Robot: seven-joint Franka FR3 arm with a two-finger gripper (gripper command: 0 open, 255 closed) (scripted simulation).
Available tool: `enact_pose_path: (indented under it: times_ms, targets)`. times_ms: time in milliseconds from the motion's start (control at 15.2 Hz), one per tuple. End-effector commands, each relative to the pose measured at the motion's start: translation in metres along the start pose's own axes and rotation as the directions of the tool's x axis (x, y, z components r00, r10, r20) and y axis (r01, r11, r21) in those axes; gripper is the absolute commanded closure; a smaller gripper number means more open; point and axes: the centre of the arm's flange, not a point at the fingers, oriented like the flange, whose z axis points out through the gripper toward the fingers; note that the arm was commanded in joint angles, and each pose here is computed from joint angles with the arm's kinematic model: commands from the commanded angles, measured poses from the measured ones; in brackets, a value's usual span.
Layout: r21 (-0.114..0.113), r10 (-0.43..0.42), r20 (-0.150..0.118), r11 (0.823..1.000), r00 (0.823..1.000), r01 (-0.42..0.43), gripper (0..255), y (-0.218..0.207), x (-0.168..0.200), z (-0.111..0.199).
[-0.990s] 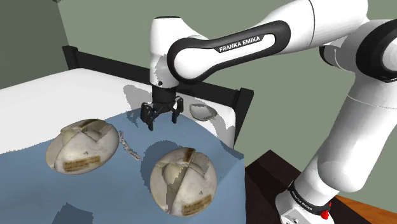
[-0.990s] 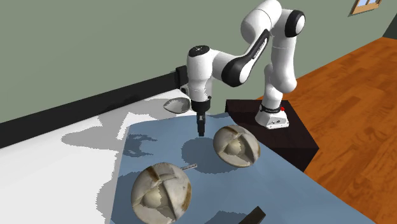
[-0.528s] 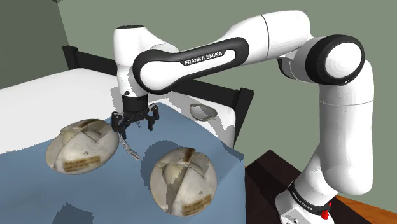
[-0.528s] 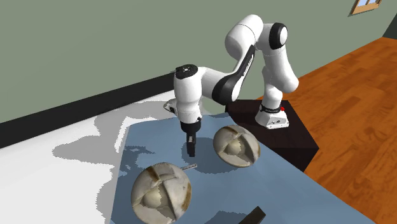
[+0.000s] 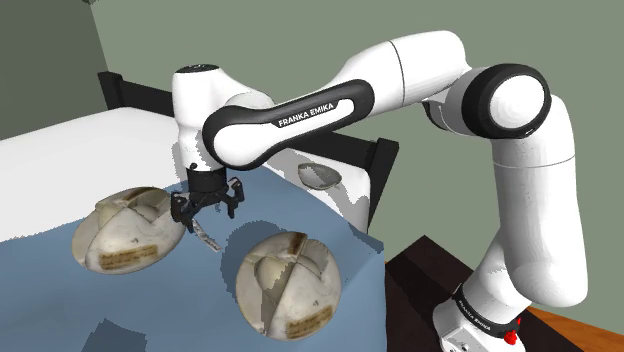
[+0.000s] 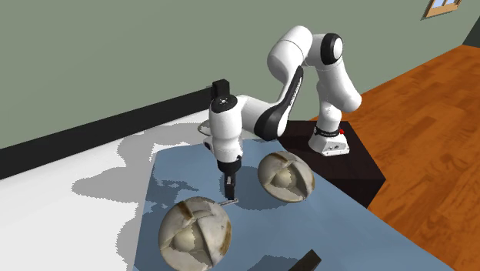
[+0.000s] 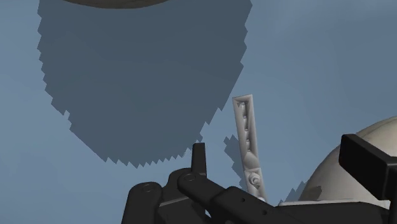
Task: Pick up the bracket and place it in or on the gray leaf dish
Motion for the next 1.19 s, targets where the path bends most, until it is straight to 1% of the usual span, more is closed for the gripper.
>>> enact_pose_path:
  times_ms: [0,462,528,1122]
  targets:
    - [0.0,0.0,0.0,1.0,1.0,0.0,0,0.0004,-0.0006,0.0072]
    - [0.0,0.0,0.0,1.0,1.0,0.0,0,0.0004,-0.0005,0.0072]
    - [0.0,0.0,0.0,1.0,1.0,0.0,255,0.0004,-0.0005,0.0072]
    - [0.0,0.0,0.0,1.0,1.0,0.0,255,0.0004,-0.0005,0.0072]
